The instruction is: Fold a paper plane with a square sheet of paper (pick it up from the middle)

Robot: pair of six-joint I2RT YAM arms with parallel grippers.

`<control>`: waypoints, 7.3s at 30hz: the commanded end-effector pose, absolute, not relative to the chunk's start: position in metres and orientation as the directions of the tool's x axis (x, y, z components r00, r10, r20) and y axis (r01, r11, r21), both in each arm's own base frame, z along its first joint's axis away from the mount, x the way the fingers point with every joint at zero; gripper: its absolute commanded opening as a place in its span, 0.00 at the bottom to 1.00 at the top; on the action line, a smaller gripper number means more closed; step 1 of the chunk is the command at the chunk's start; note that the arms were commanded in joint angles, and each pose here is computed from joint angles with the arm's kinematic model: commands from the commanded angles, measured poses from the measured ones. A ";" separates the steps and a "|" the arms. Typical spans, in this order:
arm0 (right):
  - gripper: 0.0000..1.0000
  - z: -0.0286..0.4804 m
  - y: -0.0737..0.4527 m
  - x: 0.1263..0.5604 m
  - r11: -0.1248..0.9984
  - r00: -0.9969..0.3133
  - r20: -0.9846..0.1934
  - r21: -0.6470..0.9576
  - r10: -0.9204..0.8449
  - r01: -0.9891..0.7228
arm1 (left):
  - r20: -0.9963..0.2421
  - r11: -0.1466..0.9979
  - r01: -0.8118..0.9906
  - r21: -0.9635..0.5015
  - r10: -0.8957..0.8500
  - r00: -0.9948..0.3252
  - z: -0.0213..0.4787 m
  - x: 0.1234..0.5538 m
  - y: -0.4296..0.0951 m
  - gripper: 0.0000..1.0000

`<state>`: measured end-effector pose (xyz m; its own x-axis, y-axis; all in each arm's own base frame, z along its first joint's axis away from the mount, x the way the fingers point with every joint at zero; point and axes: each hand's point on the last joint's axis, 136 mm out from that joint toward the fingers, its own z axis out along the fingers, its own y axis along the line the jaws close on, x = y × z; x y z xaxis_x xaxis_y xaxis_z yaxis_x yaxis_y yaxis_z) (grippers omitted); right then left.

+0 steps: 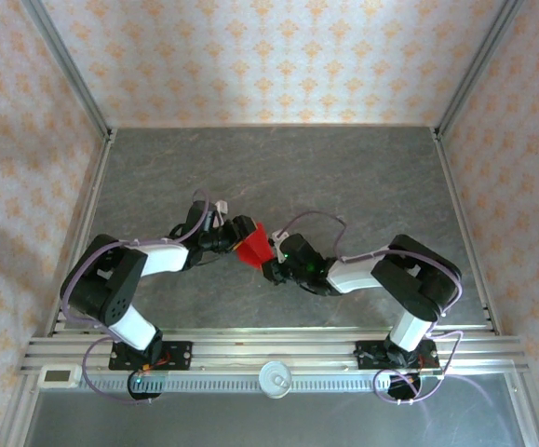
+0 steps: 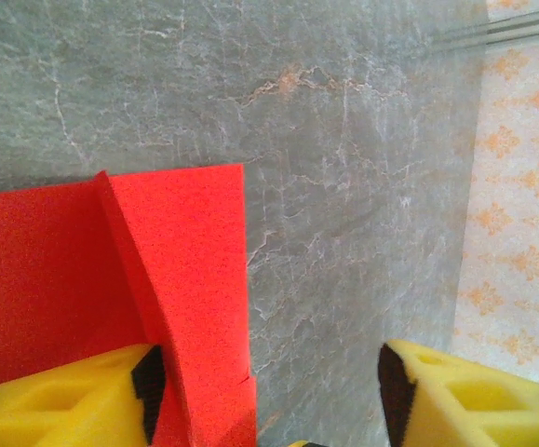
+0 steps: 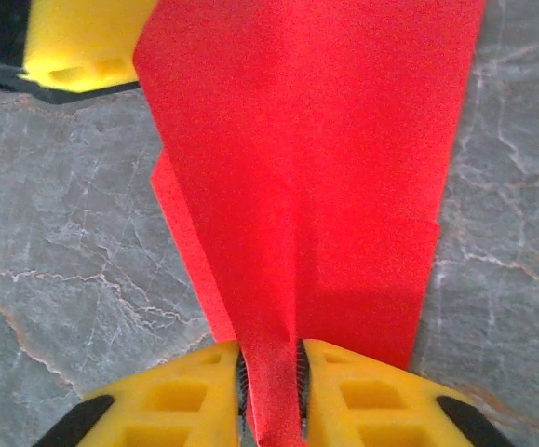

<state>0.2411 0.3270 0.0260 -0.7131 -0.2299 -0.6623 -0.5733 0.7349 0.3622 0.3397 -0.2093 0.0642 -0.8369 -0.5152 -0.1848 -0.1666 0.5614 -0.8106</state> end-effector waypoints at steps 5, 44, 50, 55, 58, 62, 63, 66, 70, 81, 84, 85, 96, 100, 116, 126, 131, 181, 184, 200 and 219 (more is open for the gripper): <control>0.31 0.045 0.316 0.250 0.764 -0.525 -0.787 0.111 -0.322 -0.635 | -0.174 0.580 -0.180 -0.795 -0.501 -0.848 0.059 0.339 -0.211 0.45; 0.36 0.044 0.304 0.255 0.749 -0.315 -0.774 -0.288 -0.549 -0.597 | -0.155 0.515 -0.130 -0.847 -0.474 -0.867 0.079 0.339 -0.224 0.09; 0.26 0.043 0.308 0.251 0.740 -0.316 -0.780 -0.261 -0.539 -0.619 | -0.157 0.518 -0.127 -0.846 -0.470 -0.869 0.079 0.340 -0.224 0.10; 0.23 0.043 0.309 0.251 0.741 -0.317 -0.781 -0.259 -0.538 -0.620 | -0.163 0.529 -0.121 -0.840 -0.459 -0.873 0.078 0.339 -0.225 0.10; 0.19 0.043 0.310 0.251 0.740 -0.315 -0.781 -0.260 -0.539 -0.621 | -0.166 0.530 -0.115 -0.840 -0.453 -0.876 0.079 0.340 -0.226 0.12; 0.11 0.044 0.312 0.251 0.738 -0.314 -0.784 -0.254 -0.536 -0.625 | -0.174 0.540 -0.108 -0.834 -0.445 -0.879 0.079 0.340 -0.226 0.20; 0.09 0.044 0.312 0.250 0.736 -0.315 -0.785 -0.249 -0.534 -0.629 | -0.174 0.544 -0.110 -0.832 -0.443 -0.879 0.078 0.340 -0.225 0.24; 0.09 0.046 0.314 0.250 0.742 -0.316 -0.793 -0.236 -0.520 -0.628 | -0.181 0.552 -0.106 -0.827 -0.441 -0.879 0.078 0.341 -0.225 0.26; 0.13 0.045 0.313 0.252 0.746 -0.318 -0.793 -0.241 -0.520 -0.620 | -0.178 0.551 -0.107 -0.827 -0.437 -0.882 0.078 0.341 -0.226 0.23; 0.05 0.042 0.314 0.252 0.750 -0.326 -0.793 -0.232 -0.515 -0.620 | -0.172 0.553 -0.109 -0.826 -0.432 -0.885 0.076 0.341 -0.227 0.19; 0.01 0.043 0.315 0.251 0.753 -0.333 -0.798 -0.214 -0.502 -0.622 | -0.172 0.555 -0.113 -0.824 -0.435 -0.884 0.075 0.341 -0.226 0.19; 0.00 0.042 0.315 0.250 0.754 -0.336 -0.798 -0.209 -0.500 -0.623 | -0.171 0.556 -0.114 -0.823 -0.435 -0.884 0.074 0.340 -0.226 0.19; 0.00 0.048 0.328 0.243 0.715 -0.519 -0.798 0.167 -0.306 -0.679 | -0.269 0.643 -0.116 -0.757 -0.468 -0.842 0.085 0.345 -0.205 0.50; 0.00 0.047 0.333 0.241 0.680 -0.590 -0.765 0.290 -0.257 -0.673 | -0.308 0.662 -0.117 -0.740 -0.488 -0.817 0.092 0.345 -0.195 0.61; 0.00 0.045 0.332 0.248 0.680 -0.633 -0.740 0.345 -0.227 -0.647 | -0.294 0.652 -0.117 -0.749 -0.486 -0.823 0.091 0.344 -0.197 0.68; 0.00 0.030 0.347 0.241 0.648 -0.747 -0.629 0.480 -0.217 -0.592 | -0.338 0.670 -0.109 -0.735 -0.501 -0.797 0.100 0.345 -0.188 0.69; 0.00 0.026 0.355 0.239 0.609 -0.819 -0.544 0.591 -0.183 -0.529 | -0.363 0.692 -0.115 -0.713 -0.504 -0.784 0.102 0.341 -0.179 0.69; 0.00 0.008 0.349 0.246 0.564 -0.981 -0.189 0.816 0.048 -0.130 | -0.223 0.615 -0.115 -0.780 -0.445 -0.867 0.049 0.334 -0.203 0.06; 0.00 0.008 0.348 0.246 0.565 -0.981 -0.189 0.815 0.049 -0.129 | -0.214 0.631 -0.135 -0.764 -0.446 -0.869 0.039 0.333 -0.201 0.05; 0.00 -0.003 0.346 0.245 0.604 -0.984 -0.176 0.788 0.038 -0.118 | -0.217 0.641 -0.132 -0.756 -0.435 -0.874 0.027 0.334 -0.201 0.06; 0.00 -0.015 0.337 0.240 0.651 -0.984 -0.174 0.751 0.038 -0.108 | -0.208 0.685 -0.118 -0.719 -0.375 -0.903 0.013 0.332 -0.202 0.06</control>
<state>0.2508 0.3573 0.0261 -0.9752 0.0331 -0.2190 -0.1696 0.5241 0.8346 0.3294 -0.2064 0.0215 -0.8960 -0.3950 -0.2027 -0.1193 0.6541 -0.7470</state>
